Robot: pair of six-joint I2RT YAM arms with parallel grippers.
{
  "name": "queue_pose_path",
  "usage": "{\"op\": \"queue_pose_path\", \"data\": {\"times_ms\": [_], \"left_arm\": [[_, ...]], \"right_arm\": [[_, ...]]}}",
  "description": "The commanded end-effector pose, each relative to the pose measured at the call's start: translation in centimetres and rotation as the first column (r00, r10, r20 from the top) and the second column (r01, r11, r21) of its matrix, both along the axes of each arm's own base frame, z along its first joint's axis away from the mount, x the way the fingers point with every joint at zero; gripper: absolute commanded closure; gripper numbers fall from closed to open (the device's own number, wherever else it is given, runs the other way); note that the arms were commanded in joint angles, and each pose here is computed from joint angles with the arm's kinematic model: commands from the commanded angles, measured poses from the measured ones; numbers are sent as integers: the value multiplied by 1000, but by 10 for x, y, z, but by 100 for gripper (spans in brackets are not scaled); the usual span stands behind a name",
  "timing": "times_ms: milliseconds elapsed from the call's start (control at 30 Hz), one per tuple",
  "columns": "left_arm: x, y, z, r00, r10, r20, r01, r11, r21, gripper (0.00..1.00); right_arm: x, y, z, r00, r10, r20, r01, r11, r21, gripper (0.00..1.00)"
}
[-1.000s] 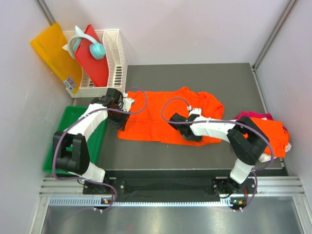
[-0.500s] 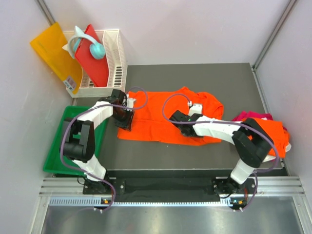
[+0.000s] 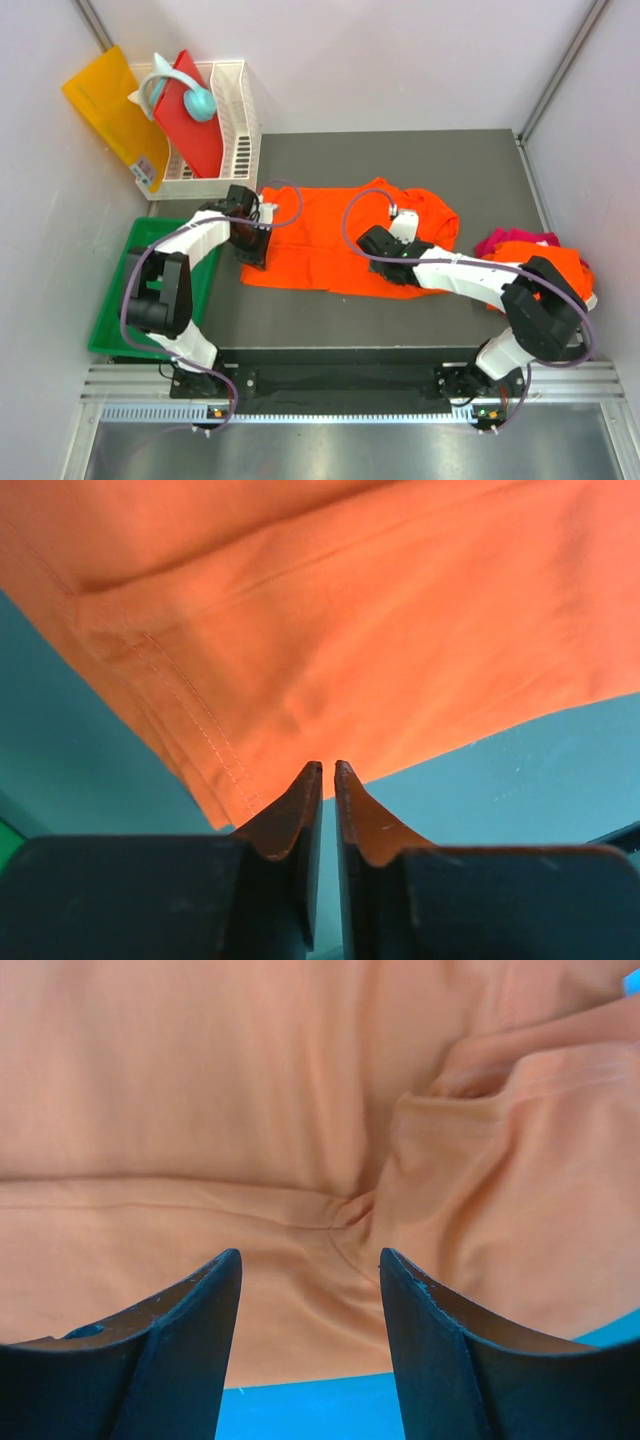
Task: Fold and stack the t-shirts
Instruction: Fold the flattened tshirt in 1/3 of the way
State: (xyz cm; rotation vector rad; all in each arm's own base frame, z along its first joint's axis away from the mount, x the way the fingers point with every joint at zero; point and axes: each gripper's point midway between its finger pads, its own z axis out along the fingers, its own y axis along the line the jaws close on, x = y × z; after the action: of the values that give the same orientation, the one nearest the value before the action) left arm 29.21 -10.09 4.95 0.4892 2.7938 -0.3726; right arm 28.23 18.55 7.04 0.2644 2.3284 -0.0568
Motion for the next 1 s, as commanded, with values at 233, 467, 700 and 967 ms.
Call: {"op": "queue_pose_path", "data": {"times_ms": [233, 467, 700, 967], "left_arm": [[-5, 7, -23, 983, 2, -185, 11, 997, 70, 83], [-2, 14, -28, 966, 7, -258, 27, 991, 127, 82], [-36, 28, -40, 927, -23, -375, 104, 975, 197, 83], [-68, 41, -40, 874, -88, -478, 223, 947, 233, 86]], "right_arm": [[1, 22, -34, 996, 33, -79, -30, 999, 44, 43], [-5, 19, -44, 993, 27, -111, -22, 999, 44, 43], [-25, 4, -68, 982, -2, -191, 6, 1000, 18, 43], [-51, -1, -90, 957, -18, -291, 30, 999, 38, 44]]}}
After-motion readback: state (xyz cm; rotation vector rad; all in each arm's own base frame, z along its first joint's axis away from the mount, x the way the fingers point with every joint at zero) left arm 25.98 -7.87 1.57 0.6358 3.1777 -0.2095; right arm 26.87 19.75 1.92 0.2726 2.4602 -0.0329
